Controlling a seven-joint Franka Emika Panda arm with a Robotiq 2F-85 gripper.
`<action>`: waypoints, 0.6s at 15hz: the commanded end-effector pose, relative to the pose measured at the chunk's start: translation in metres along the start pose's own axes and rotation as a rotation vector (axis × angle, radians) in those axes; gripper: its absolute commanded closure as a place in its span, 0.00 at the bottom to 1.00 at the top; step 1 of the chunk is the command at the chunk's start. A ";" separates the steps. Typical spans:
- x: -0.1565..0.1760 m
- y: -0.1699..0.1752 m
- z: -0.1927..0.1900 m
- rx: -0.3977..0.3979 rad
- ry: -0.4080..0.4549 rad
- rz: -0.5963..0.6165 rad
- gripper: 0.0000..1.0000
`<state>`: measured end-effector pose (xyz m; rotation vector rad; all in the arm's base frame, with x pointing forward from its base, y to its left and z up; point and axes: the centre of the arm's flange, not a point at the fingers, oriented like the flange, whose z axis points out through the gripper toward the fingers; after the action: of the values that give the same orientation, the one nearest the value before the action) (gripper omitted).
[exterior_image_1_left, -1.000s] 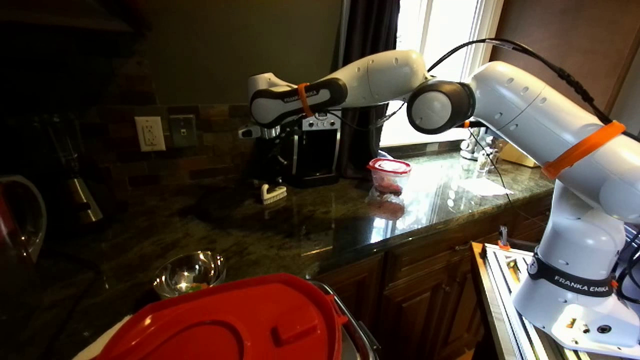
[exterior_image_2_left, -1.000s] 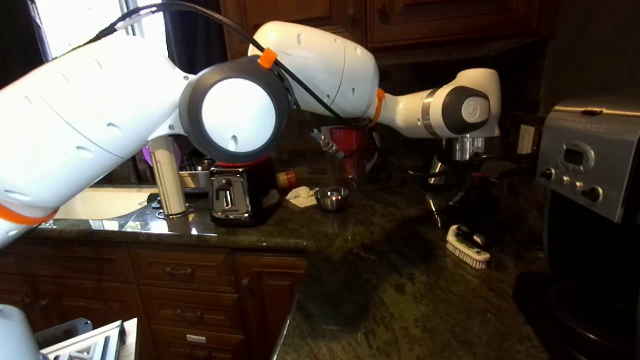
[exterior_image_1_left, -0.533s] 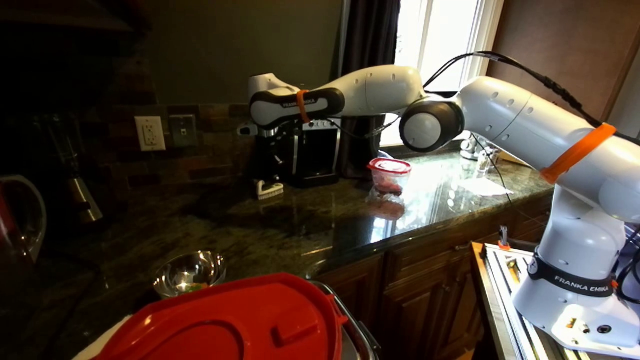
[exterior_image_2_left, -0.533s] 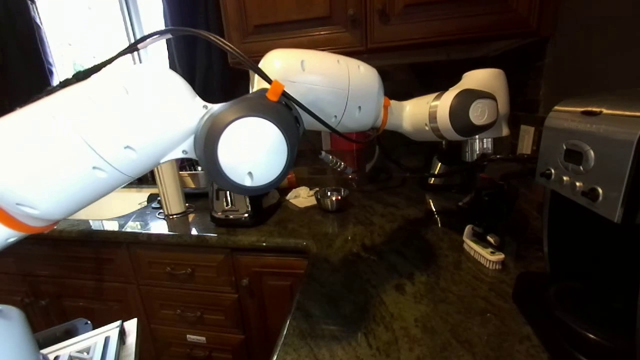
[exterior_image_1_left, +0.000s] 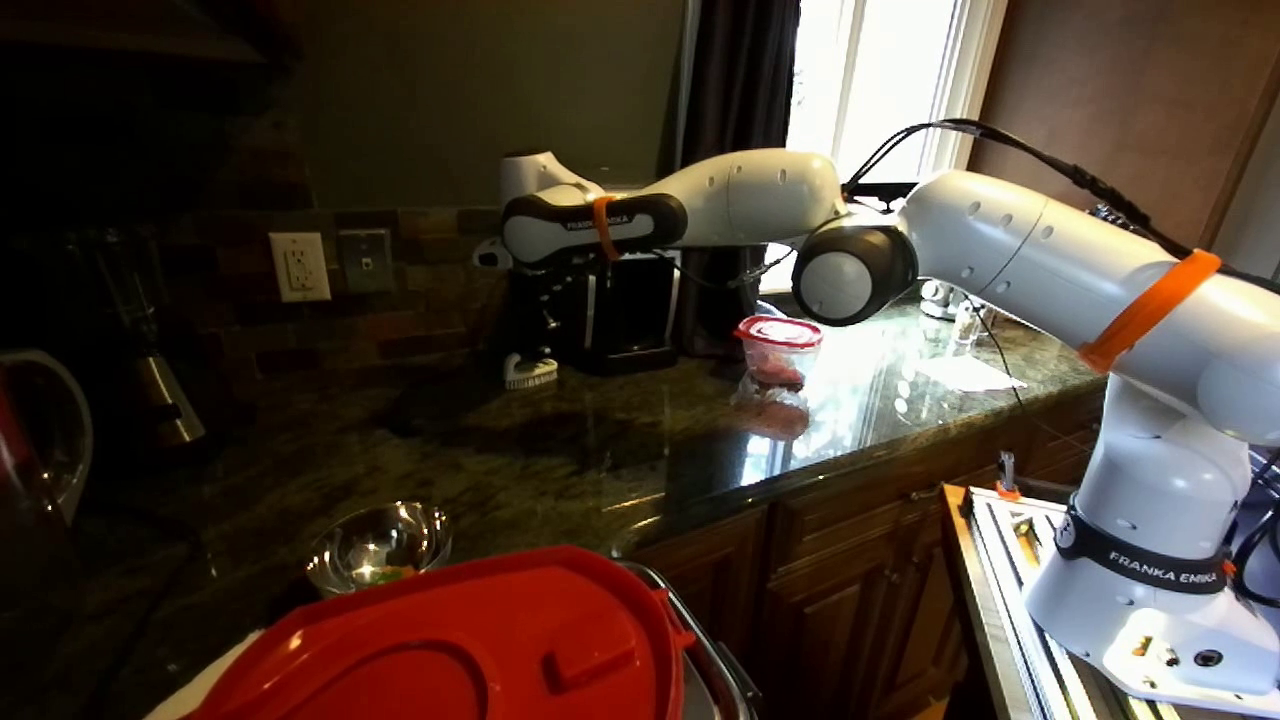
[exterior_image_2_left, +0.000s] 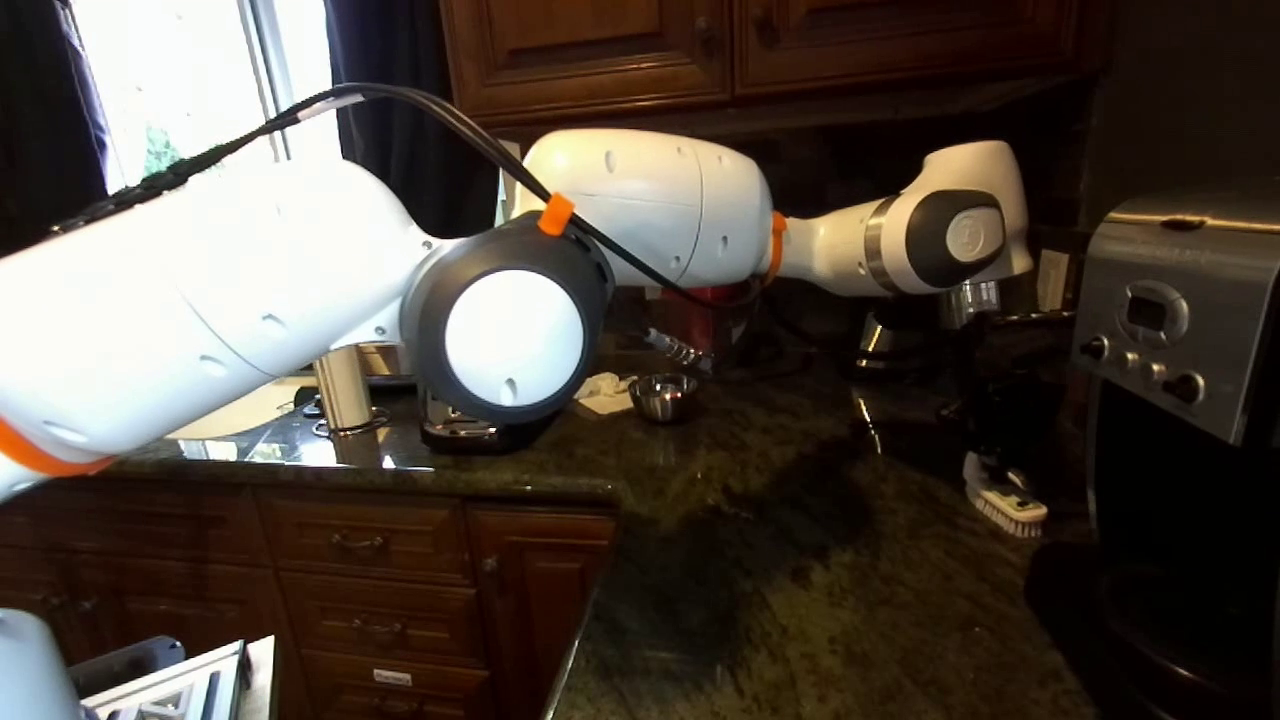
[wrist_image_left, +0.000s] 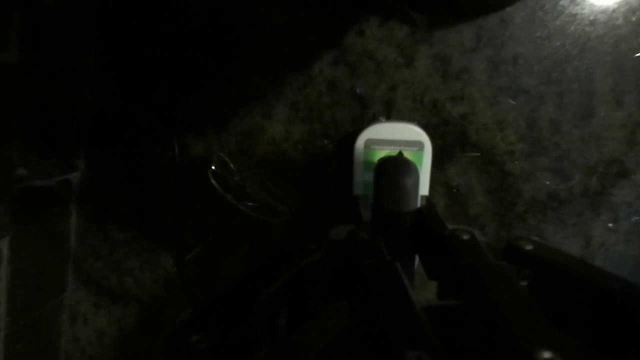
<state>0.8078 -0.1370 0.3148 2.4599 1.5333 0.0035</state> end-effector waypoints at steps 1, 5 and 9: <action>0.019 0.071 0.019 -0.048 -0.018 0.031 0.94; -0.001 0.003 0.001 -0.027 0.000 0.009 0.77; 0.004 0.010 0.008 -0.059 0.003 0.033 0.94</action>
<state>0.8105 -0.1388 0.3149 2.4440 1.5116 0.0286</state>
